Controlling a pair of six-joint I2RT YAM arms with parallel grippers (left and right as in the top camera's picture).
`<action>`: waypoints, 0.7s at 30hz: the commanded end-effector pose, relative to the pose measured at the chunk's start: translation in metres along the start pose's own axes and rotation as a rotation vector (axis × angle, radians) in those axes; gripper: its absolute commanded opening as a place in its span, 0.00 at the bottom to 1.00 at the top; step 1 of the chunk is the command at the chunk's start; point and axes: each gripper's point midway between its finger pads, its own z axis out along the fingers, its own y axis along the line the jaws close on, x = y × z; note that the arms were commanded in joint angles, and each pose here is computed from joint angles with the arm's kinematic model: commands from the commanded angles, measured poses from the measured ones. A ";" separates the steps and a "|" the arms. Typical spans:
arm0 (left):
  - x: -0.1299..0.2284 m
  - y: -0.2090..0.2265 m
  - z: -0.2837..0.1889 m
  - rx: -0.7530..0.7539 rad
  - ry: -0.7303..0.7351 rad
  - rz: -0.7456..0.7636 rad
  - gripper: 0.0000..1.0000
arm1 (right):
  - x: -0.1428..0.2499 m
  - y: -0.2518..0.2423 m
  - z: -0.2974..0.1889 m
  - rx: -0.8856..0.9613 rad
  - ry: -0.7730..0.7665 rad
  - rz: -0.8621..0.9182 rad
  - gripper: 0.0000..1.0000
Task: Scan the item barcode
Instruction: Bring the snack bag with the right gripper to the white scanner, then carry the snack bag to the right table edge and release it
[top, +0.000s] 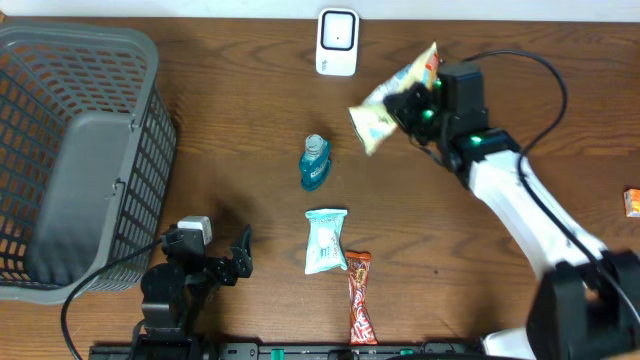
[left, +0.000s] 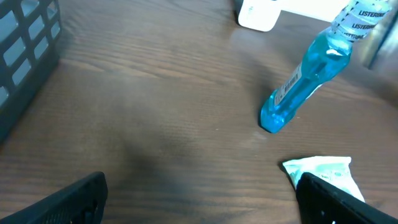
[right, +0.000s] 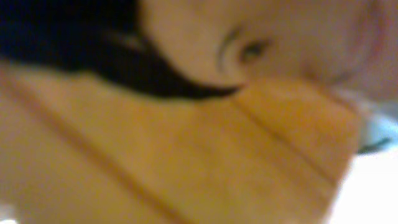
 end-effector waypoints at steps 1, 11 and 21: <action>0.006 0.000 0.000 0.003 0.022 -0.005 0.96 | -0.015 0.012 0.025 -0.060 -0.057 0.164 0.02; 0.006 0.000 0.000 0.003 0.022 -0.005 0.96 | -0.064 0.065 0.105 -0.123 -0.141 0.120 0.02; 0.007 0.000 0.000 0.003 0.022 -0.004 0.96 | -0.094 0.094 0.169 -0.077 -0.221 -0.004 0.02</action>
